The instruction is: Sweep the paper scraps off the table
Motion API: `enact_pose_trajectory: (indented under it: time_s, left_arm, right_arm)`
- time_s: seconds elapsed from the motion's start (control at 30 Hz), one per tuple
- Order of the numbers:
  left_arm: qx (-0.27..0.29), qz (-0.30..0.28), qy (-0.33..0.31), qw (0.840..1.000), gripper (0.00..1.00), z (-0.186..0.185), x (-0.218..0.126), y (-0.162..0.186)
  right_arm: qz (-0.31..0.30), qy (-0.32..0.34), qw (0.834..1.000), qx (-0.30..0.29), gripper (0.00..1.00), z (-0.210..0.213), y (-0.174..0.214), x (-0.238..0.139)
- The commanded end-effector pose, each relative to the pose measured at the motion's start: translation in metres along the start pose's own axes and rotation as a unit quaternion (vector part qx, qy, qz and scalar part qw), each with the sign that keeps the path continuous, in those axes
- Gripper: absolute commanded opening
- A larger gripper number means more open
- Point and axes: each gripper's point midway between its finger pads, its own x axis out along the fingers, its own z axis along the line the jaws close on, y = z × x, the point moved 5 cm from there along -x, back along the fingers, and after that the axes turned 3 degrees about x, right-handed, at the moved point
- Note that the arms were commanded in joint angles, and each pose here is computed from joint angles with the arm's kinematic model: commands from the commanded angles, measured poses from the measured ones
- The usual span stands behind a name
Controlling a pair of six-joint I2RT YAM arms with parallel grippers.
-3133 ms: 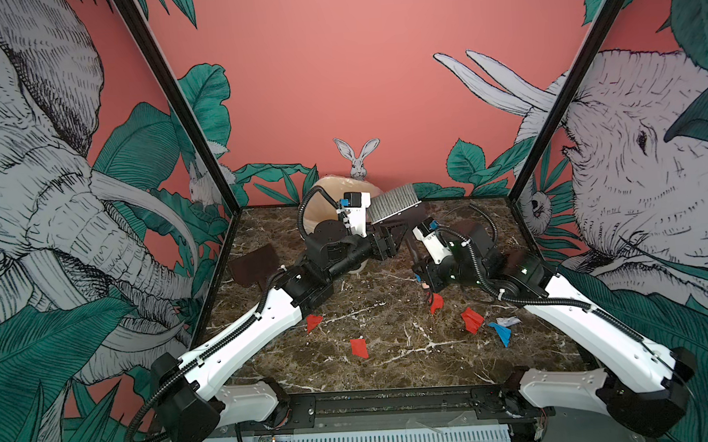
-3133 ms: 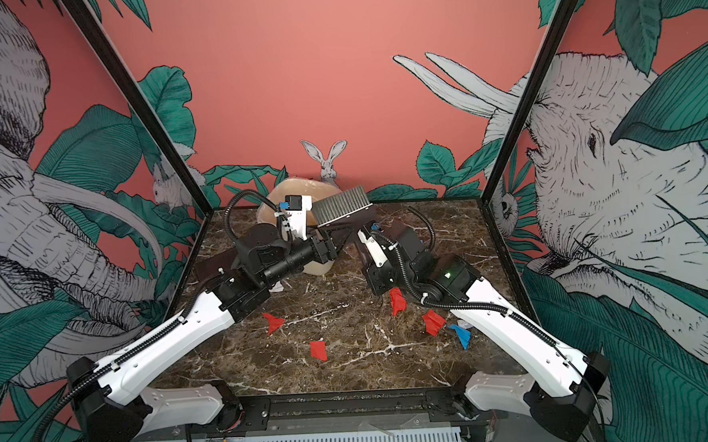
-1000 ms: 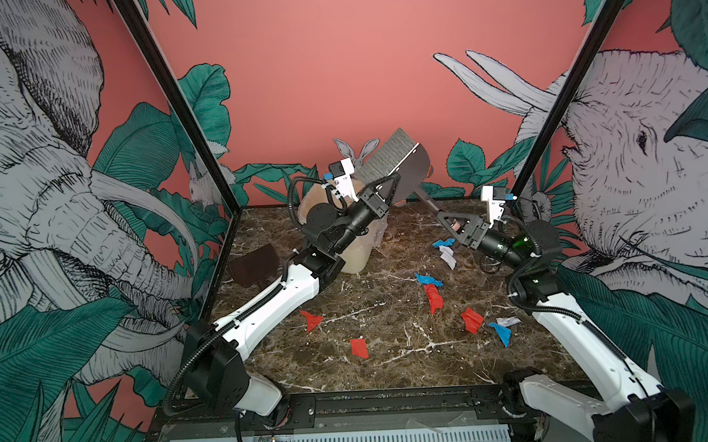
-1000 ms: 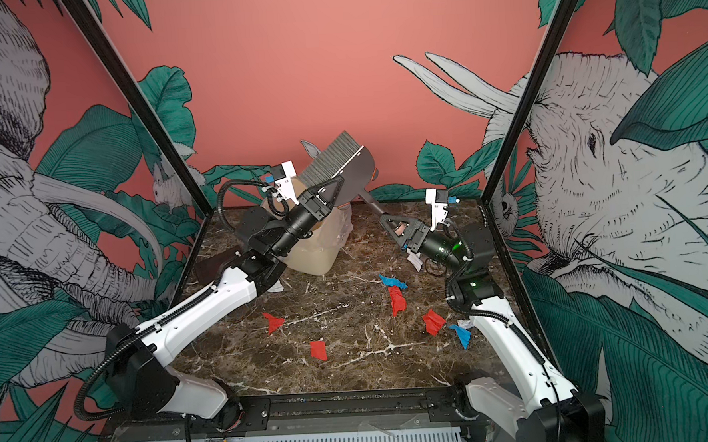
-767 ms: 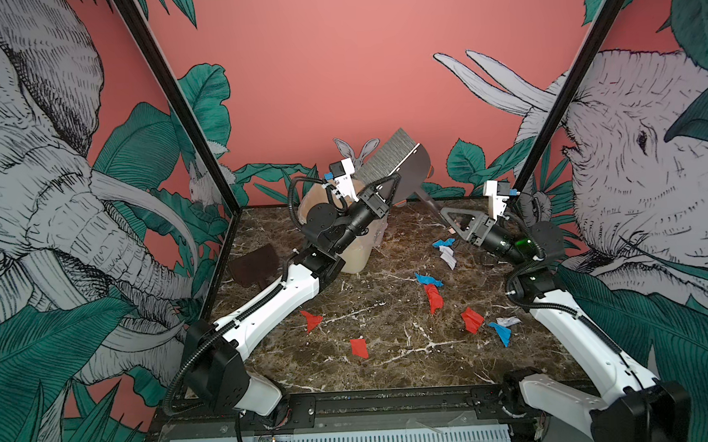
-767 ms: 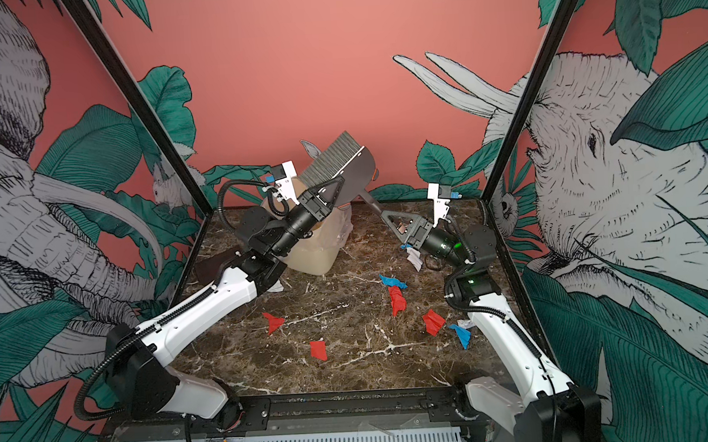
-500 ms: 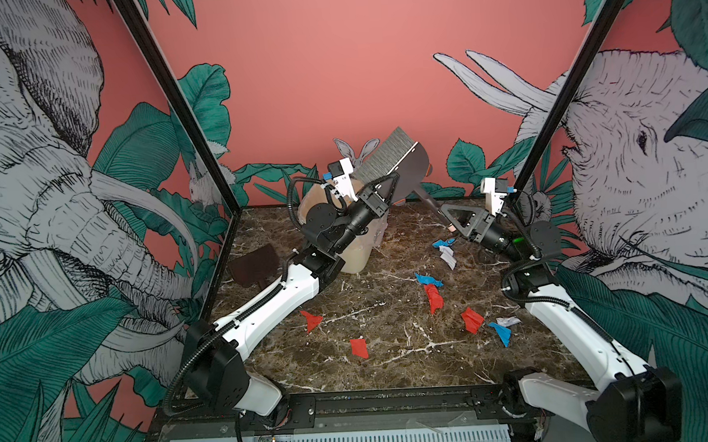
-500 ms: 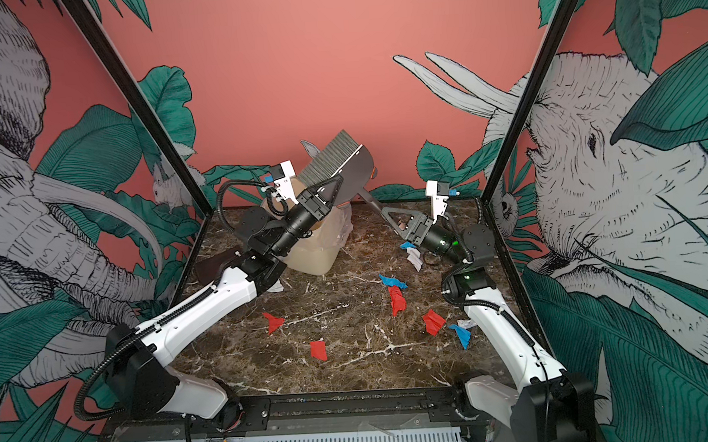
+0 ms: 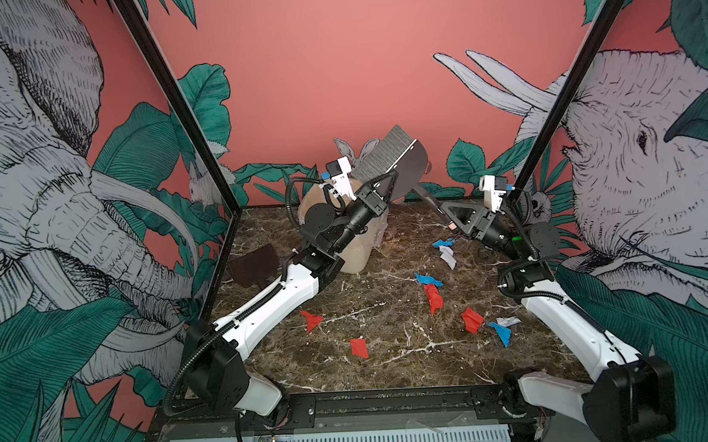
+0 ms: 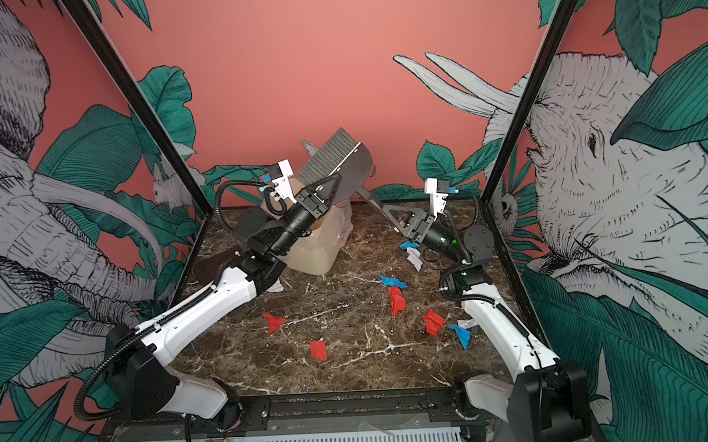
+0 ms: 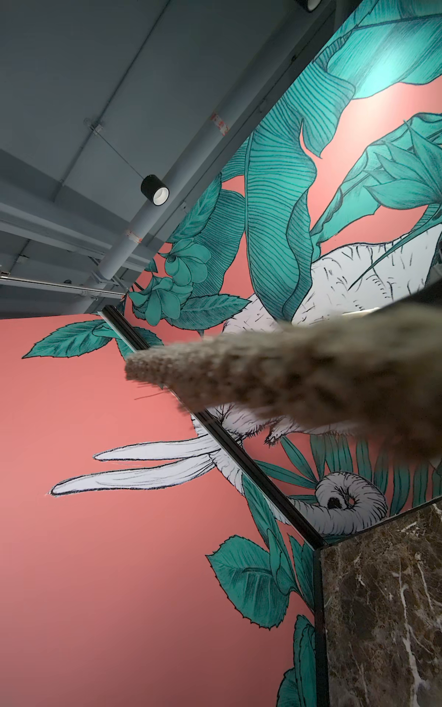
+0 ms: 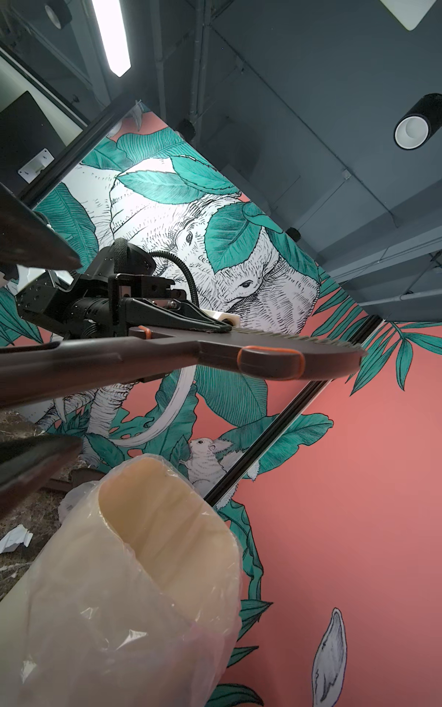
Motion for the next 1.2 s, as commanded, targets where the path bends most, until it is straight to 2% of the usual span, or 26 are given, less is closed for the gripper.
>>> enact_pose_trajectory:
  time_s: [0.0, 0.6, 0.97, 1.17]
  left_arm:
    - [0.013, -0.022, 0.027, 0.999, 0.0, -0.017, 0.0, -0.011]
    - [0.019, -0.025, 0.024, 0.999, 0.0, -0.022, -0.006, -0.018]
    - [0.037, -0.043, 0.004, 0.998, 0.0, -0.017, -0.019, -0.039]
    - [0.007, -0.038, 0.011, 0.999, 0.0, -0.008, -0.015, -0.032]
  right_arm:
    - [-0.004, -0.044, 0.999, -0.011, 0.67, 0.026, -0.004, 0.0]
    - [0.003, -0.038, 0.999, 0.001, 0.64, 0.021, 0.004, -0.003]
    - [0.004, -0.043, 0.999, 0.012, 0.64, 0.018, 0.005, -0.004]
    - [0.005, -0.052, 0.999, 0.004, 0.64, 0.024, 0.002, 0.0]
